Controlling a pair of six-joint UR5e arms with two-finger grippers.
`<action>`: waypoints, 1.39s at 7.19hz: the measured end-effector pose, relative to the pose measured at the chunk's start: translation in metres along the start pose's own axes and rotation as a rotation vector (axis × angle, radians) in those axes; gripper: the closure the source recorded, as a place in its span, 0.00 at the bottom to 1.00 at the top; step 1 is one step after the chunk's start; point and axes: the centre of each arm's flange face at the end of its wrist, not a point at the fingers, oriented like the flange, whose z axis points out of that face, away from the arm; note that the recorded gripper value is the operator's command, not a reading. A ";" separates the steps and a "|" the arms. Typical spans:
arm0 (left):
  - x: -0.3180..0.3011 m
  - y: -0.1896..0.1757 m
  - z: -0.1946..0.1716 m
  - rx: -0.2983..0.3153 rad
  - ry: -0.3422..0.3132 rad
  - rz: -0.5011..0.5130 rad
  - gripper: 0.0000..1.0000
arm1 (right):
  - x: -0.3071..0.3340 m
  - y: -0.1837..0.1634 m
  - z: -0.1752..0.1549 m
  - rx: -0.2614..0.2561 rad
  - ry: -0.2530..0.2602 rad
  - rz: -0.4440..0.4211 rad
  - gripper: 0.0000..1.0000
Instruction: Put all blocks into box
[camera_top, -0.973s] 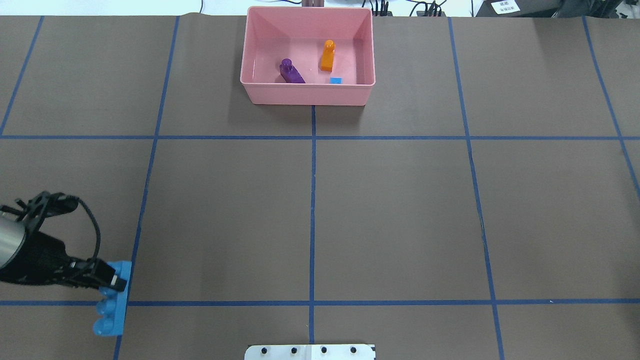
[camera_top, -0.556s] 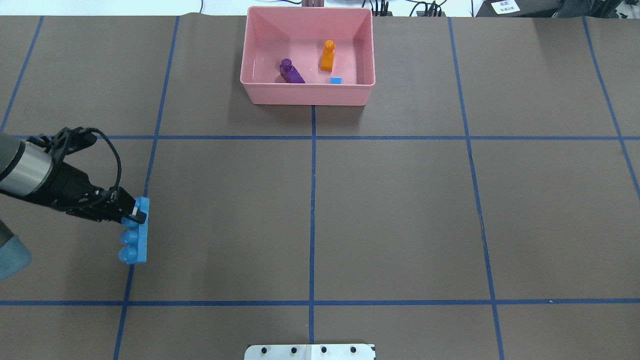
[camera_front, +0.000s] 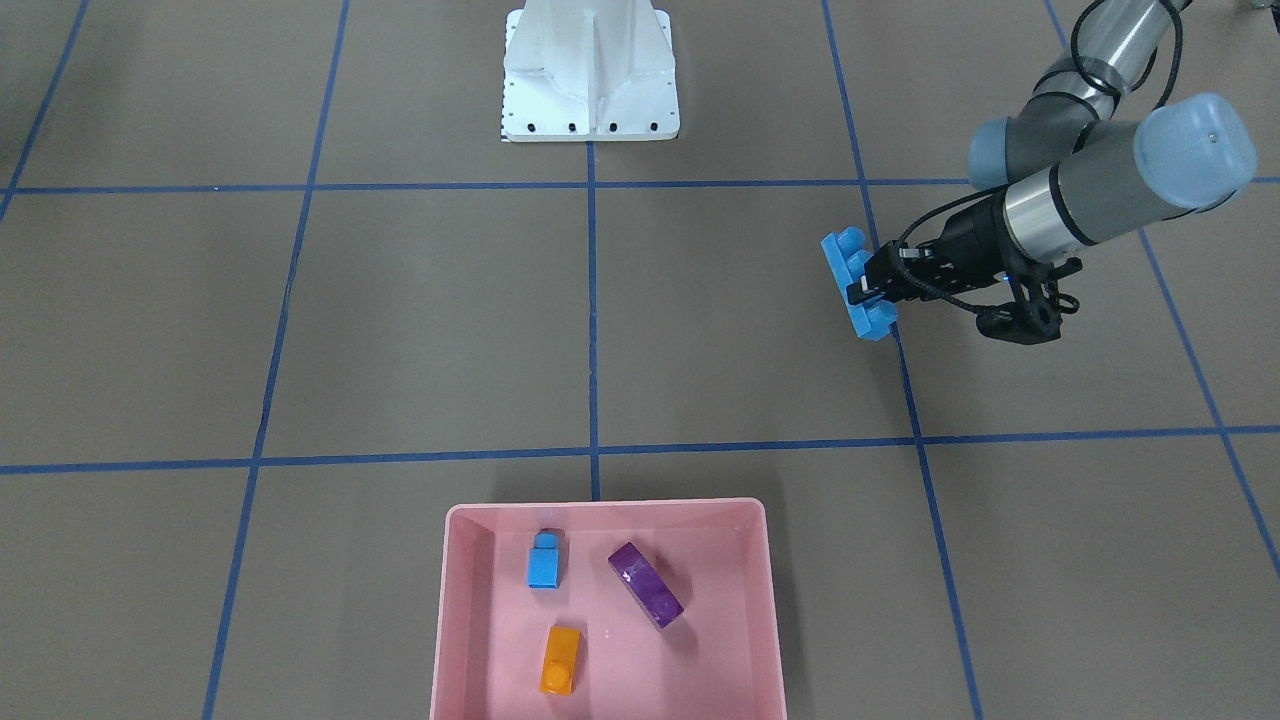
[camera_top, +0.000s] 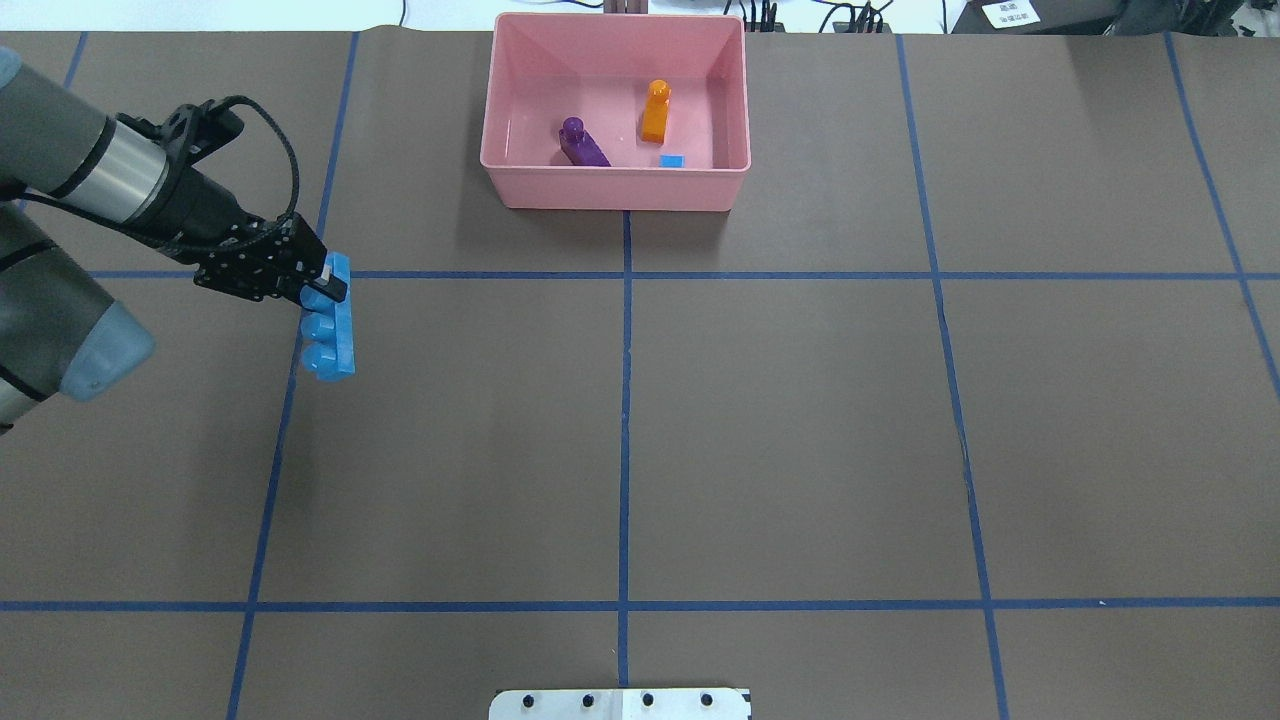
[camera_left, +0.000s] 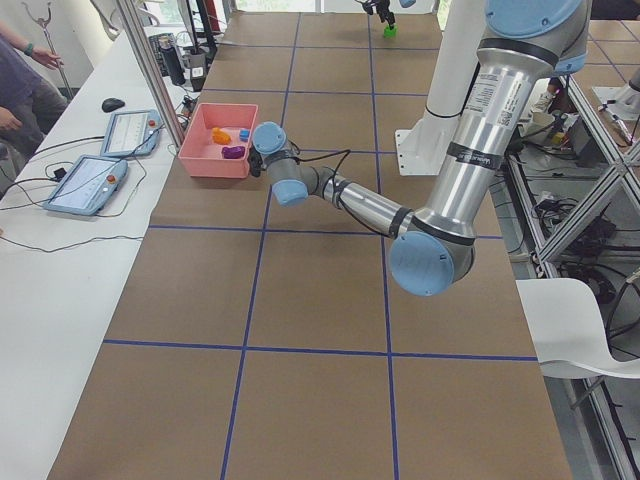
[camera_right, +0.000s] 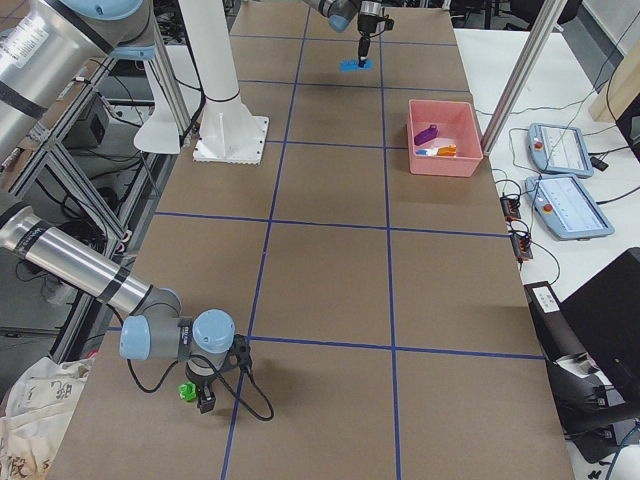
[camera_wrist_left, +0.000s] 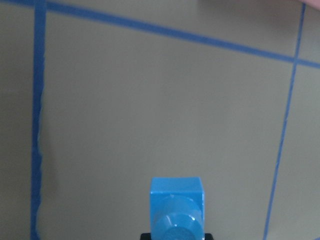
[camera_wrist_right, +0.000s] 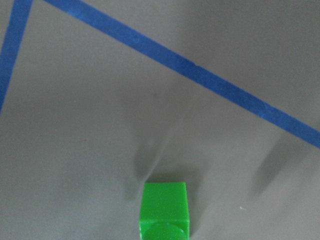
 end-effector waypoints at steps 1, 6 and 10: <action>0.016 -0.019 0.003 0.016 -0.003 -0.004 1.00 | 0.001 0.002 0.002 -0.003 -0.002 0.014 1.00; 0.129 -0.095 0.017 0.172 0.014 -0.175 1.00 | -0.017 -0.001 -0.018 0.074 -0.035 -0.004 1.00; 0.245 -0.152 0.065 0.430 0.053 -0.458 1.00 | -0.041 0.002 -0.063 0.119 -0.001 0.030 1.00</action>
